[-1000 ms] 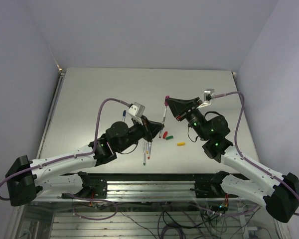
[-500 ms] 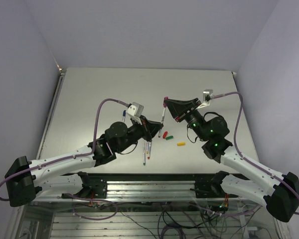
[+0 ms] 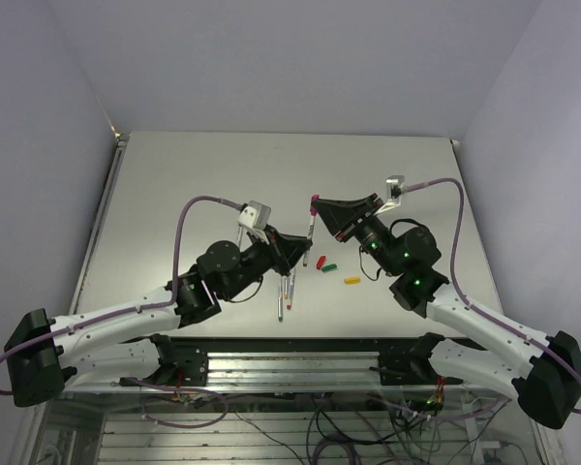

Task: Insert the pens into the pen caps

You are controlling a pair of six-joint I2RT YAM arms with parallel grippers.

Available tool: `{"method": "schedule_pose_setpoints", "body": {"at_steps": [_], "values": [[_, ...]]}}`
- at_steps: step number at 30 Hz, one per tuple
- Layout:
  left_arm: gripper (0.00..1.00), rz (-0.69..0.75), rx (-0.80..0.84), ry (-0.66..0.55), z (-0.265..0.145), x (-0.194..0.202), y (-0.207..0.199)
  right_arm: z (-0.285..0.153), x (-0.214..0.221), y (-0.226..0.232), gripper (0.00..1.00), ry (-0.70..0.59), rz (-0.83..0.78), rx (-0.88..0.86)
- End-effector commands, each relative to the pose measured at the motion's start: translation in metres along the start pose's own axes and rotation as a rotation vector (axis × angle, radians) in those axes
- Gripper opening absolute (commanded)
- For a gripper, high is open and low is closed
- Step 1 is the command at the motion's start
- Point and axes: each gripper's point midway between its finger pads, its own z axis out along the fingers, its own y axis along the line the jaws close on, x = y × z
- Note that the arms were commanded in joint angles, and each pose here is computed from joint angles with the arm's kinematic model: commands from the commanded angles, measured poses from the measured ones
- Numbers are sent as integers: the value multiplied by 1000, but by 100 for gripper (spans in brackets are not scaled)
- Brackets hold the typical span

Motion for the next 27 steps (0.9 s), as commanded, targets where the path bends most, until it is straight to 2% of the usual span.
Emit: {"method": "schedule_pose_setpoints", "body": {"at_steps": [1,22,27], "values": [[7,-13,15,-111,-4,-25,-5,-2,23,1,0,89,20,-18],[7,9,5,-367,-11,-95,-14,-27,118,-12,0,506,28,20],[7,30,-31,-406,-17,-113,-6,-36,138,-15,0,558,31,47]]}}
